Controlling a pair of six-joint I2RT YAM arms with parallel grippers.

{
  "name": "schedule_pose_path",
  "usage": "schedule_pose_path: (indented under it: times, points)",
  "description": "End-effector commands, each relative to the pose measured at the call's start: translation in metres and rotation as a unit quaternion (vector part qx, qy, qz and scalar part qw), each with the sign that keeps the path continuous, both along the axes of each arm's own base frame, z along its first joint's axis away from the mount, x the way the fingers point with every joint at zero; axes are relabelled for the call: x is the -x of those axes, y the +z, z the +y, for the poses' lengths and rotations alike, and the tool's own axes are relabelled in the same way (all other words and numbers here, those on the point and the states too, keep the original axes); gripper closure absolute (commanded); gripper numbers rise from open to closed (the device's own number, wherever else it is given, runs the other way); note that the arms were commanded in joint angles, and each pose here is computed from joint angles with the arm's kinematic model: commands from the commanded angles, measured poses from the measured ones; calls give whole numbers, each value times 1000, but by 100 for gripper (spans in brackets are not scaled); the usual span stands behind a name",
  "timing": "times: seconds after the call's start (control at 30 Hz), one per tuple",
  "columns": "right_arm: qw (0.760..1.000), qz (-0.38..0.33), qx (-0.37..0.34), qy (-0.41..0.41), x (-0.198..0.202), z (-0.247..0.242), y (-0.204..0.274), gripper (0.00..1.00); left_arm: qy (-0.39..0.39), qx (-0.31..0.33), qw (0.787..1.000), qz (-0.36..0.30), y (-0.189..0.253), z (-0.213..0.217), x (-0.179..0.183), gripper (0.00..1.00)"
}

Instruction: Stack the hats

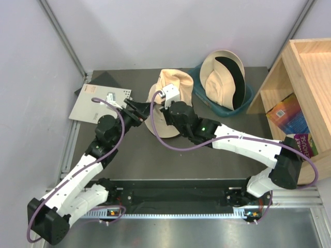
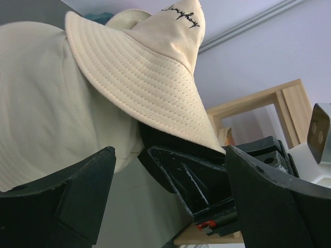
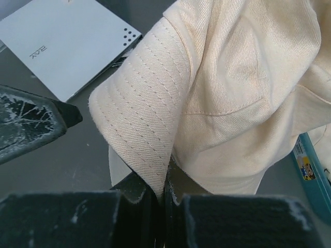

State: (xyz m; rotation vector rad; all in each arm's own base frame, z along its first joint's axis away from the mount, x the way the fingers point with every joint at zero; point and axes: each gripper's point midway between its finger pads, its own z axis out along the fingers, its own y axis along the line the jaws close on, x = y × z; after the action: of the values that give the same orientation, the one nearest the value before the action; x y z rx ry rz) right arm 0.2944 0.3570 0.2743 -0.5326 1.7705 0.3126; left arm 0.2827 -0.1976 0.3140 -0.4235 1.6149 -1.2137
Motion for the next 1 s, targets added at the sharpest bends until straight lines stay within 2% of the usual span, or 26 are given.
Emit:
schedule_pose_path:
  times: [0.0, 0.33, 0.6, 0.73, 0.87, 0.97]
  points:
    - [999, -6, -40, 13, 13, 7, 21, 100, -28, 60, 997, -46, 31, -11, 1, 10]
    - [999, -1, -35, 15, 16, 7, 13, 100, -62, 85, 993, -45, 33, -31, -13, 10]
    - [999, 10, -36, 18, 23, 6, 3, 100, -48, 109, 991, -52, 38, -30, -24, 14]
    - [999, 13, -33, 16, 23, 5, -2, 100, -50, 119, 990, -49, 38, -32, -26, 29]
    - [999, 12, -33, 14, 22, 5, -1, 100, -43, 132, 990, -33, 31, -30, -28, 50]
    - [999, 13, -31, 14, 22, 5, -3, 100, -23, 145, 989, -16, 21, -24, -30, 58]
